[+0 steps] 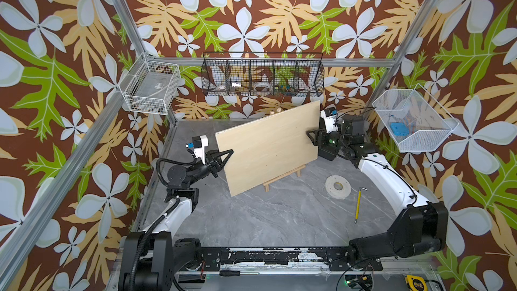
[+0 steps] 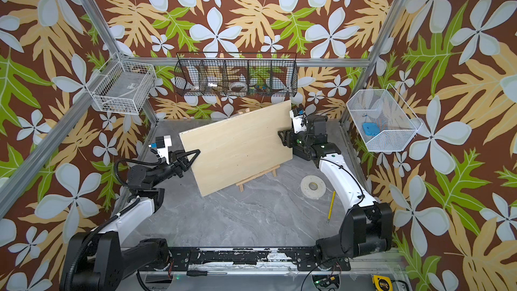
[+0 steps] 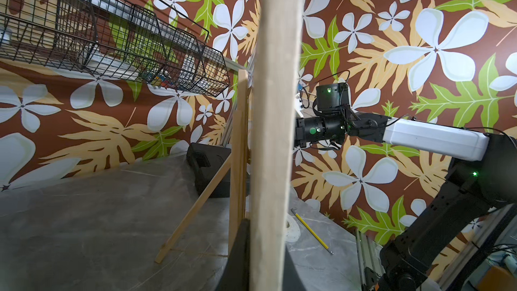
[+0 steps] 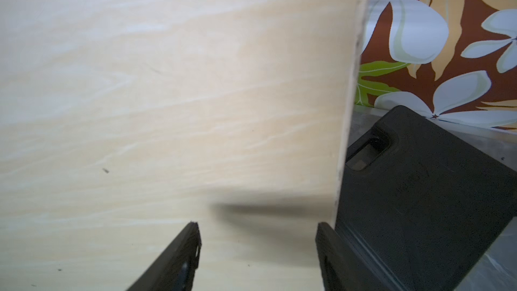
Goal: Disassemble the easel
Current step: Pick up the drawing board from the easel.
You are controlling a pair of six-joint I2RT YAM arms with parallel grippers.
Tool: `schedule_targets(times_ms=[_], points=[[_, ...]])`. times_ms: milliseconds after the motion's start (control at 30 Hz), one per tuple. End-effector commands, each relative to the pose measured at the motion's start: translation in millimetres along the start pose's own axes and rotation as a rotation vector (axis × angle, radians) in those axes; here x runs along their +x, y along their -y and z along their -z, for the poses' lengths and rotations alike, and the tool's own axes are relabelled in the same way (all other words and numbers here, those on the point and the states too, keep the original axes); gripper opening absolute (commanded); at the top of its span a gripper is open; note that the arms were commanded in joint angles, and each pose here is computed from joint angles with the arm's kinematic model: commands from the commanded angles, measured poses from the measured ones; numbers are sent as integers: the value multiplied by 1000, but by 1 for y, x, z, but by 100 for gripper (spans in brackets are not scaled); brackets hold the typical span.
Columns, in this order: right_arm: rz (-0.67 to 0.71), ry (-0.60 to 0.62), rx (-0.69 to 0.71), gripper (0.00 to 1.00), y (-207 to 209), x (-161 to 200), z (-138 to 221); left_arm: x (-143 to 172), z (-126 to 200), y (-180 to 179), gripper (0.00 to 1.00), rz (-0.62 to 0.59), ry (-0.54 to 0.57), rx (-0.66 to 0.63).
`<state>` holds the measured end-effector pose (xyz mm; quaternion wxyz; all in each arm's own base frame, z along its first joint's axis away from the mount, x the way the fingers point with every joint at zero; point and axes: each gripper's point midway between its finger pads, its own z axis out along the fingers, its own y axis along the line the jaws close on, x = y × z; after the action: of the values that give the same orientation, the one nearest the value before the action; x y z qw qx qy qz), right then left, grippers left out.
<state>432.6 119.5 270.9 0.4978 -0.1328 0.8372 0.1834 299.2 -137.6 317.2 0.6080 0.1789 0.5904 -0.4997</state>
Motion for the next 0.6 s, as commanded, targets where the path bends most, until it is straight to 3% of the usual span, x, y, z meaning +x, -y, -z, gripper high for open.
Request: schedule_targets(times_ms=[0,233,567], points=[[-11,47,43,68,5,-9,9,-30,3,11,0,-62,134,-15],[-14,101,61,67,2,-27,27,-72,13,40,0,-45,312,61],[-43,150,72,67,-3,-37,48,-101,21,67,0,9,452,158]])
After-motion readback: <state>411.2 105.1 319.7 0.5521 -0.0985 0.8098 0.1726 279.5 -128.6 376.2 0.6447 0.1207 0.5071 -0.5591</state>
